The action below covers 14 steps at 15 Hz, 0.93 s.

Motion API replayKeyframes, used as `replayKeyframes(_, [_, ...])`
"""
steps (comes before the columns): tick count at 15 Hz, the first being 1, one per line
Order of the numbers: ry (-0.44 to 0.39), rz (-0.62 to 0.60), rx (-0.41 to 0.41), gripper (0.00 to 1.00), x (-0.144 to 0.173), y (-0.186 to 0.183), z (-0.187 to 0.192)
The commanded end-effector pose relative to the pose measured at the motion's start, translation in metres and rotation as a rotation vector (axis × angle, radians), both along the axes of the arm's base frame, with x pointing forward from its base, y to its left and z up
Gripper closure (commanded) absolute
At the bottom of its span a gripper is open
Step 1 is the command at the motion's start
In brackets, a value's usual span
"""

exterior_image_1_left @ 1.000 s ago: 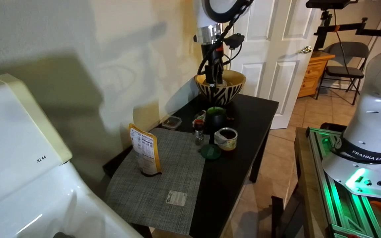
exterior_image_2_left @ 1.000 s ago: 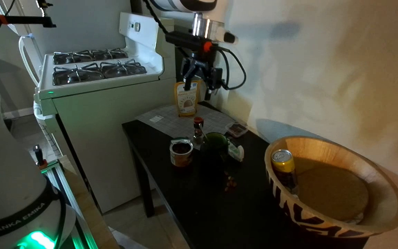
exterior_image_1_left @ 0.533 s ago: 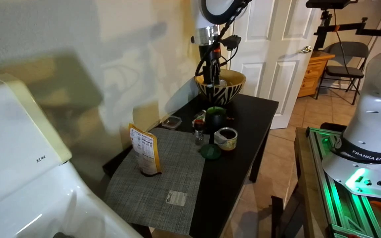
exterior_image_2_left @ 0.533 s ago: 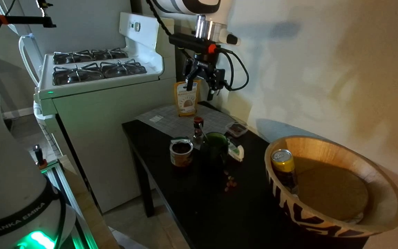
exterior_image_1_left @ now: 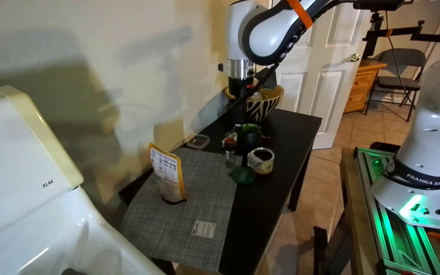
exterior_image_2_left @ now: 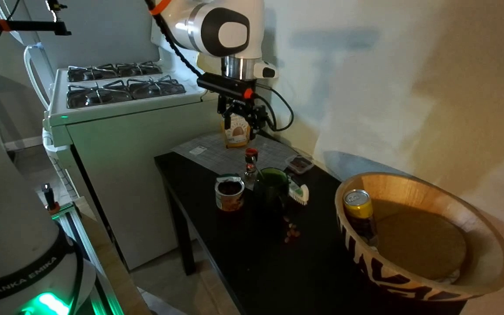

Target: Pick up the black topped spice bottle and put it into the wooden bowl

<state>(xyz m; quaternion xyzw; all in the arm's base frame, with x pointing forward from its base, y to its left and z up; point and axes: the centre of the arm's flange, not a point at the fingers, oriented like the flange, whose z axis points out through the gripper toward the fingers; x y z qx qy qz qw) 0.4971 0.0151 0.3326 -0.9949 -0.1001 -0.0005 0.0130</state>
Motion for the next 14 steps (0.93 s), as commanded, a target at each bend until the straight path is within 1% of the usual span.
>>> replayKeyframes(1, [-0.014,-0.004,-0.02,0.0,-0.009,0.006,-0.029])
replayKeyframes(5, [-0.009,-0.028,-0.014,0.0,0.001,-0.013,-0.042])
replayKeyframes(8, [0.011,-0.042,-0.009,0.0,0.016,-0.028,-0.054])
replayKeyframes(14, [0.039,-0.039,-0.012,0.0,0.047,-0.035,-0.074])
